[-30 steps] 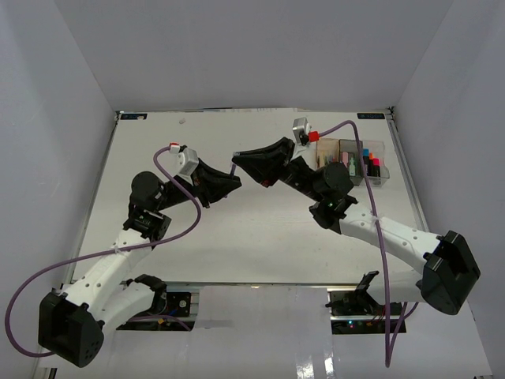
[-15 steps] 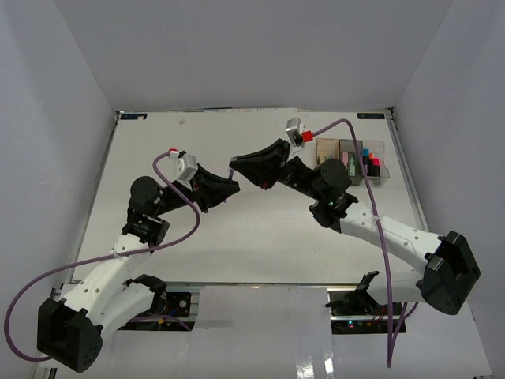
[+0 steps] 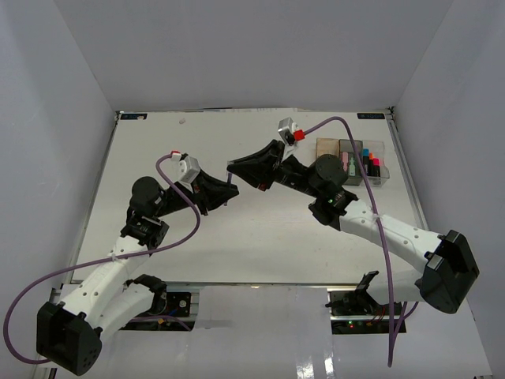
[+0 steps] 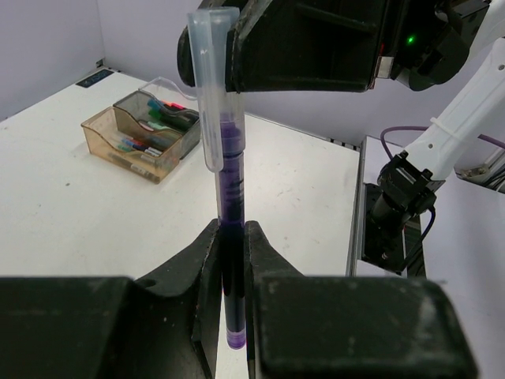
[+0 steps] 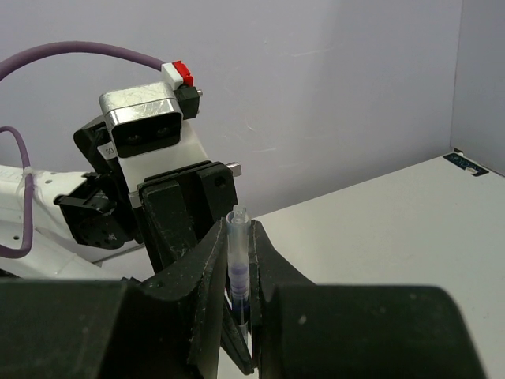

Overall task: Sort the stationery into containers
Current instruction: Close the pen cap on the pen.

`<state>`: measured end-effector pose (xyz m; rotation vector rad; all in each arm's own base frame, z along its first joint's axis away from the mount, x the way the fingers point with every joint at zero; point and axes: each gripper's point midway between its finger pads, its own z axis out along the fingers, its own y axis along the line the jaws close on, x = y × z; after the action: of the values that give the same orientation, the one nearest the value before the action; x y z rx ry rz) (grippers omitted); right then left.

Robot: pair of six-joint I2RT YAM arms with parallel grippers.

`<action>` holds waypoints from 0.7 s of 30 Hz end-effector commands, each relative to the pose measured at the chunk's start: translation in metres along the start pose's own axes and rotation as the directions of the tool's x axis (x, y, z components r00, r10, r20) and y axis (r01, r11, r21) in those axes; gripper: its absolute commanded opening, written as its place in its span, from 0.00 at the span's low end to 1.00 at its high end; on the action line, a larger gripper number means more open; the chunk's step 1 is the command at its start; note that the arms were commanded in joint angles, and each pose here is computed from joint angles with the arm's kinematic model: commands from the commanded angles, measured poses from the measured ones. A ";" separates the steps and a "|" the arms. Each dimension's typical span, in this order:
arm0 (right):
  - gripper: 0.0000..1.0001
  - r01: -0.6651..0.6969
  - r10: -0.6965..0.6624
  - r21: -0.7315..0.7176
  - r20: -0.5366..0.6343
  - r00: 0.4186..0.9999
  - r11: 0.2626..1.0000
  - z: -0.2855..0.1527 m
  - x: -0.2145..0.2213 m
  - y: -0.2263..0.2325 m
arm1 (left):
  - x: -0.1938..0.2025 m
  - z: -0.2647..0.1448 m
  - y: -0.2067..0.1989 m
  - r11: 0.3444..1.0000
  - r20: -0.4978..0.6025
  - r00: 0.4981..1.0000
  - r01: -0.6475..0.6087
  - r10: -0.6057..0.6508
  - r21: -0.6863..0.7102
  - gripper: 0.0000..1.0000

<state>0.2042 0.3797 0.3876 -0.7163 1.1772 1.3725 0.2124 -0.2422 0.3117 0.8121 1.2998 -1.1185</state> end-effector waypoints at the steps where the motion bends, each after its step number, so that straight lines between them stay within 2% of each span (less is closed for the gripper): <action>1: 0.08 -0.142 0.142 0.022 -0.303 0.943 0.990 -0.020 0.093 -0.004 | -0.059 -0.004 -0.007 0.983 0.166 0.969 -0.178 0.181 -0.034 0.00; 21: 0.08 -0.245 0.258 0.092 -0.501 0.826 0.965 -0.055 0.169 -0.001 | -0.076 -0.011 -0.001 0.974 0.213 0.952 -0.205 0.221 -0.091 0.00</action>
<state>0.2088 0.3862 0.3572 -0.7447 1.2652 1.3589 0.2152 -0.2376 0.2883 0.7800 1.3953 -1.1206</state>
